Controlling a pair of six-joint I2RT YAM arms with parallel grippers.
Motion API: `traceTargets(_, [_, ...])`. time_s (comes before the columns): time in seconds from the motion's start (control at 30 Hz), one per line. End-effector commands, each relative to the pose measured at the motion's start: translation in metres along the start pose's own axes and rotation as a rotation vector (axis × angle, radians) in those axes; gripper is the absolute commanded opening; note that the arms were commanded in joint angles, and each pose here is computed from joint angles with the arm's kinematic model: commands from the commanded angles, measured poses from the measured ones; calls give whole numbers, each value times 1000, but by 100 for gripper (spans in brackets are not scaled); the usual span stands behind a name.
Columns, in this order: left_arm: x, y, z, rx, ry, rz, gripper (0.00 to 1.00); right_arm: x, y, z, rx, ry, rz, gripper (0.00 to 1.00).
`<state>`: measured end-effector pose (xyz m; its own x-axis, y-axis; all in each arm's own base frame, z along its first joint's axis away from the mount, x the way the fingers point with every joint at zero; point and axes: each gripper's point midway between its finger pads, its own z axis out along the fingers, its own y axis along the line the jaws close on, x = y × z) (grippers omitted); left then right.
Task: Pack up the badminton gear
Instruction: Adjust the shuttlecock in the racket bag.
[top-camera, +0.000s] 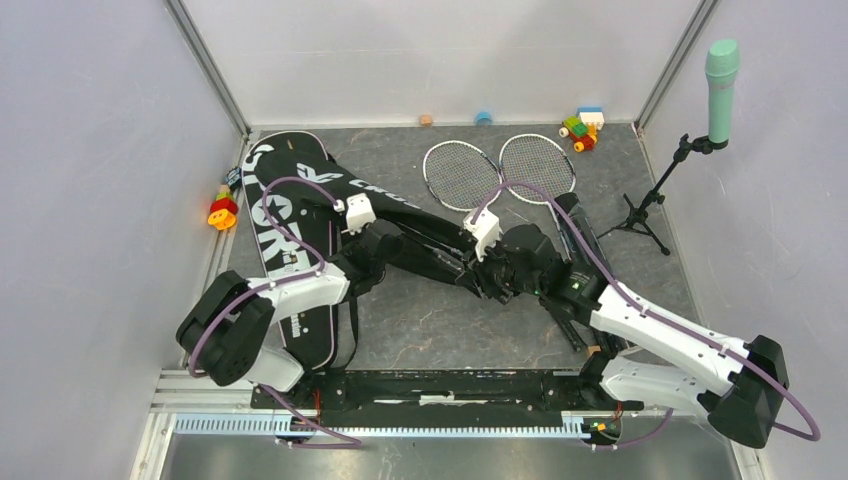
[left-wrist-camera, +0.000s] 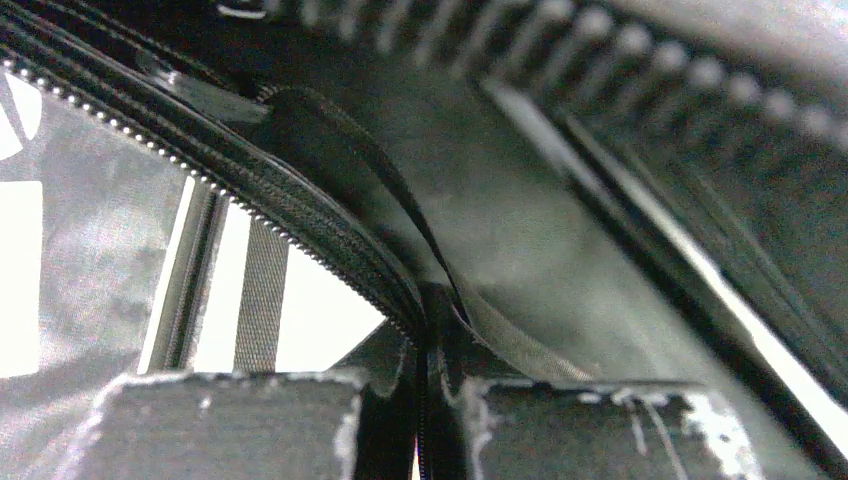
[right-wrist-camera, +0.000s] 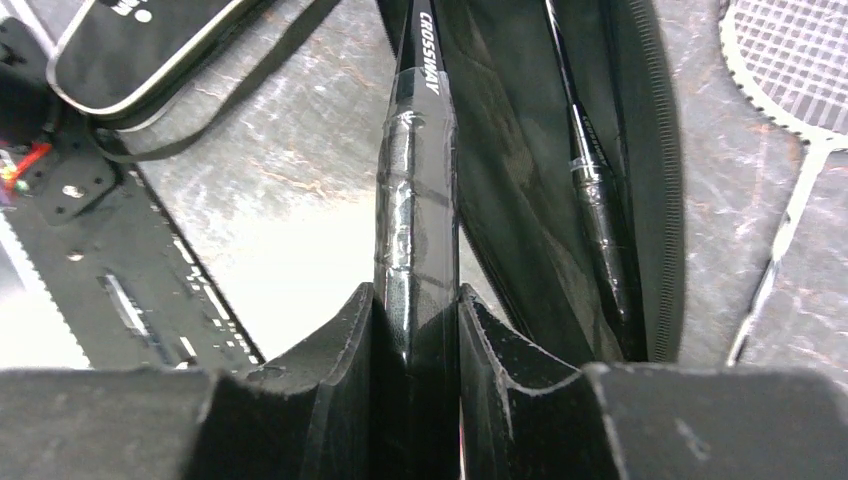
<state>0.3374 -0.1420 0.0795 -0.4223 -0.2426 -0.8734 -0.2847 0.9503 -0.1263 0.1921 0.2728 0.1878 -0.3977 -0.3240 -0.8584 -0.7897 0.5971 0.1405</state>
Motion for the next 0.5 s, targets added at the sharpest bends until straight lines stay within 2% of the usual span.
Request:
traceTargets(0.0, [0, -8, -16, 111, 8, 40, 2, -82, -44, -15, 238, -249, -244, 0])
traceTargets(0.1, [4, -9, -26, 177, 41, 111, 2, -68, -106, -24, 584, -151, -345, 0])
traceTargets(0.2, [8, -5, -34, 208, 74, 184, 2, -64, -136, -38, 783, -110, -406, 0])
traceTargets(0.33, [-14, -7, -47, 241, 50, 265, 2, -68, -137, -41, 806, -191, -358, 0])
traceTargets(0.47, [-58, -18, -60, 273, -17, 354, 2, -44, -133, -34, 737, -179, -141, 0])
